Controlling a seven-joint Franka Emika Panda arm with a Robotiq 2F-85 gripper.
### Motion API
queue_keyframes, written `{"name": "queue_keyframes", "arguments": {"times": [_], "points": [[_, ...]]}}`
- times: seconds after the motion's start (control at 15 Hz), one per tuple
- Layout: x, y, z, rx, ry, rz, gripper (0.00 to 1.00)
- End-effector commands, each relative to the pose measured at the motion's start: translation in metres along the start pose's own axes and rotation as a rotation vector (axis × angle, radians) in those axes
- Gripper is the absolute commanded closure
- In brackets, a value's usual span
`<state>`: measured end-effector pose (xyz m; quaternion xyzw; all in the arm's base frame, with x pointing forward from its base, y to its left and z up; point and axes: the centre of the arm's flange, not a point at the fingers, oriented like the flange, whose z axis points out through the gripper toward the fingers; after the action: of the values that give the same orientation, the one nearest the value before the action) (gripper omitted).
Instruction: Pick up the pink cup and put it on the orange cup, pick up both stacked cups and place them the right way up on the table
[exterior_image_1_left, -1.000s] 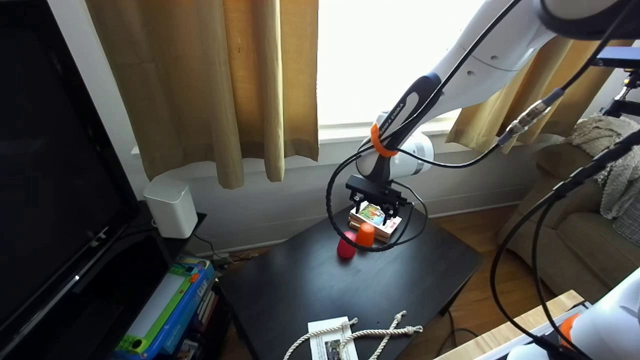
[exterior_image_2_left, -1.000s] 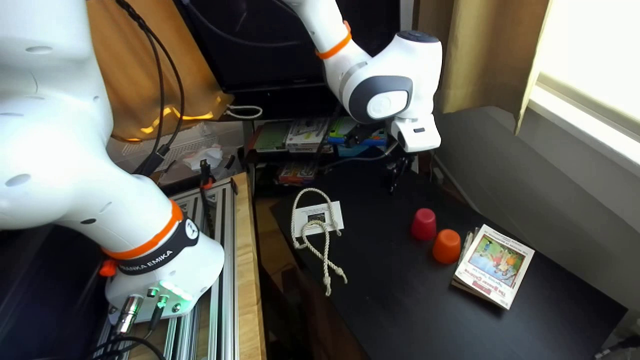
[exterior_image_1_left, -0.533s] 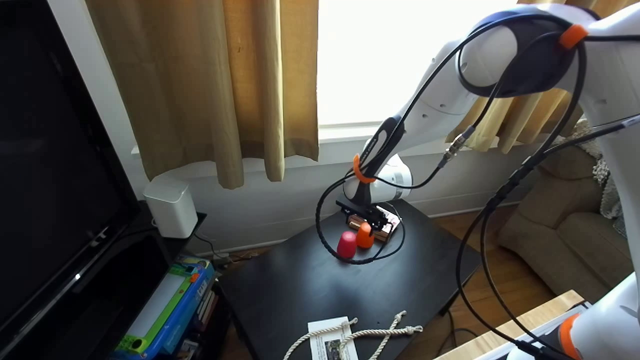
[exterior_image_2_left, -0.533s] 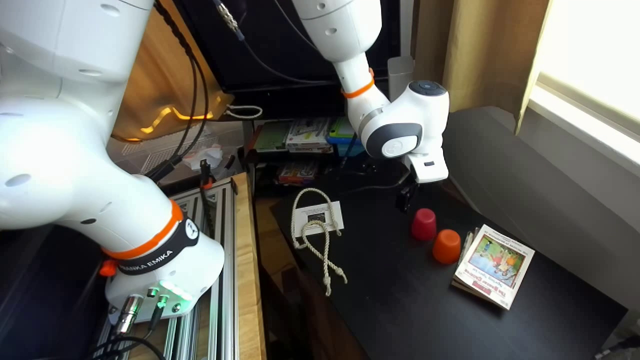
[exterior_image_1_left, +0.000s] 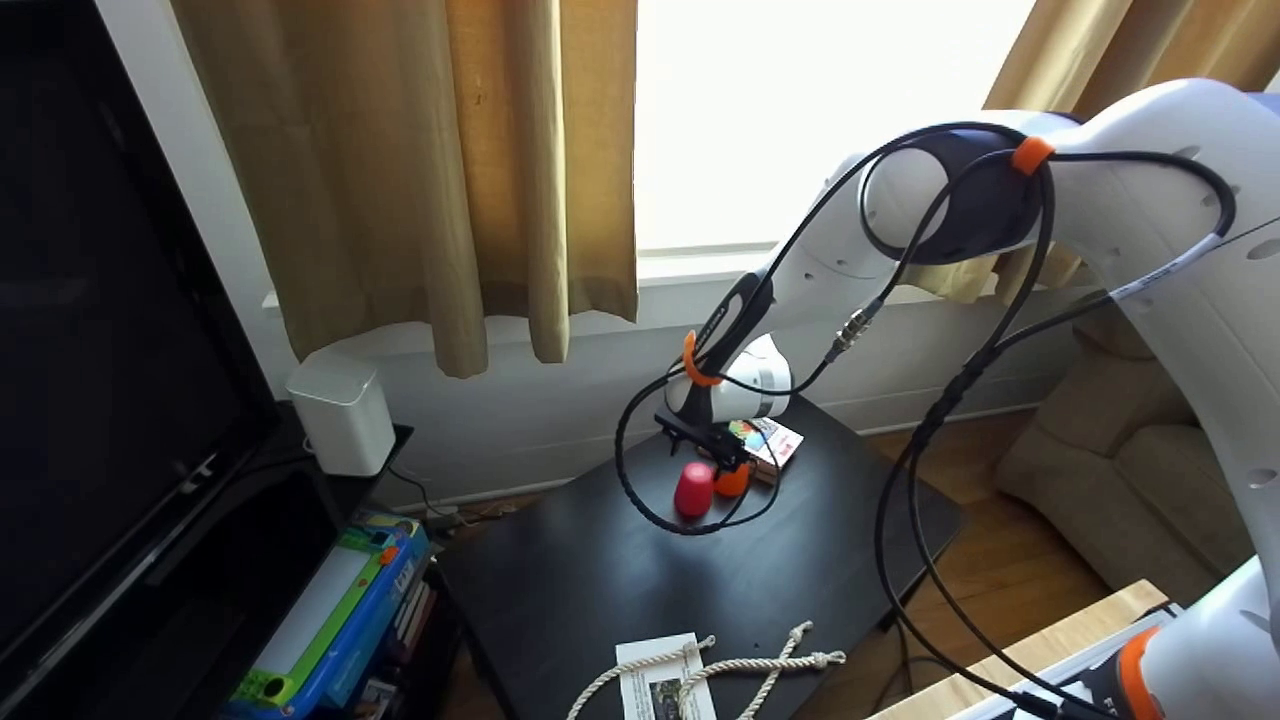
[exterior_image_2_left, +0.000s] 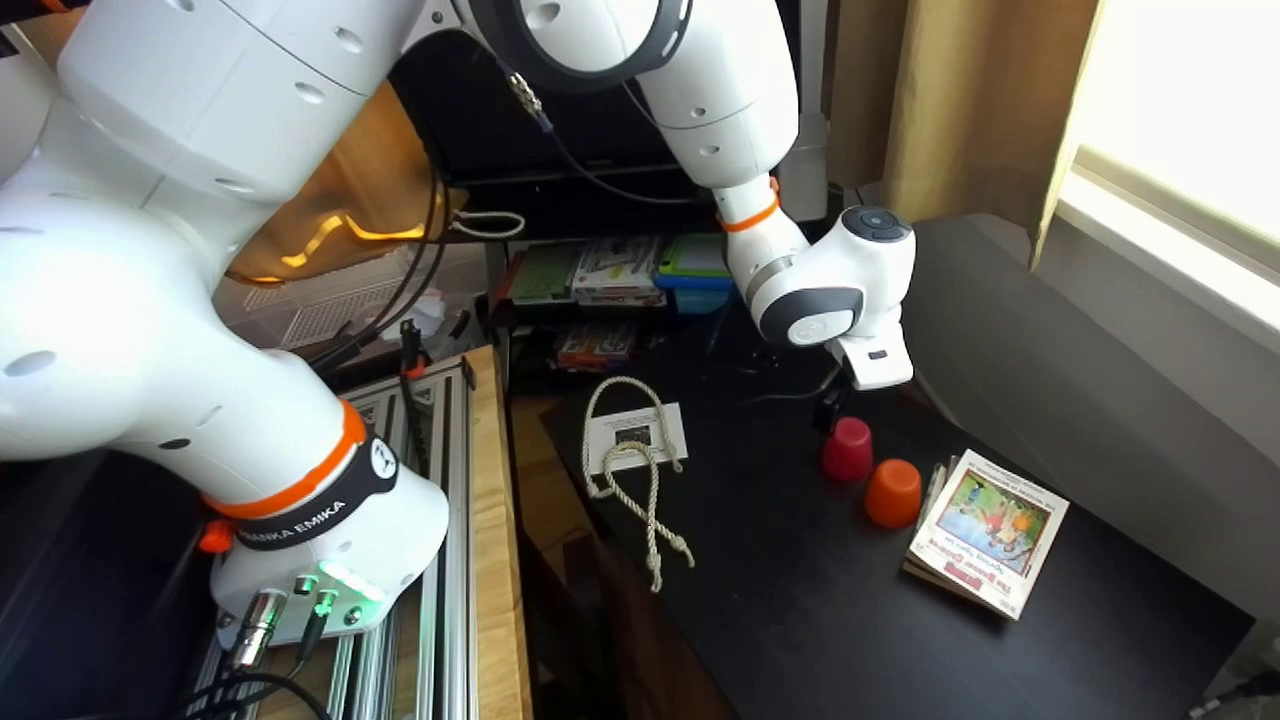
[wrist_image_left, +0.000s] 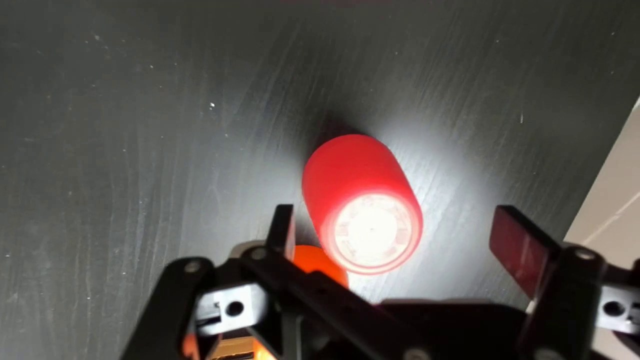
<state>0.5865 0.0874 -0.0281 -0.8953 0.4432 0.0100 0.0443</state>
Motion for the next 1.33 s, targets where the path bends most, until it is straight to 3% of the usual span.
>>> {"name": "queue_keyframes", "arguments": {"times": [0.0, 0.6, 0.73, 1.0, 1.27], "points": [[0.012, -0.008, 0.026, 0.031, -0.027, -0.004, 0.00], [0.024, 0.000, 0.048, 0.041, -0.055, 0.039, 0.00], [0.025, 0.003, 0.051, 0.033, -0.067, 0.052, 0.26], [0.030, 0.010, 0.048, 0.013, -0.043, 0.071, 0.58], [0.033, 0.015, 0.024, 0.041, -0.051, 0.081, 0.58]]}}
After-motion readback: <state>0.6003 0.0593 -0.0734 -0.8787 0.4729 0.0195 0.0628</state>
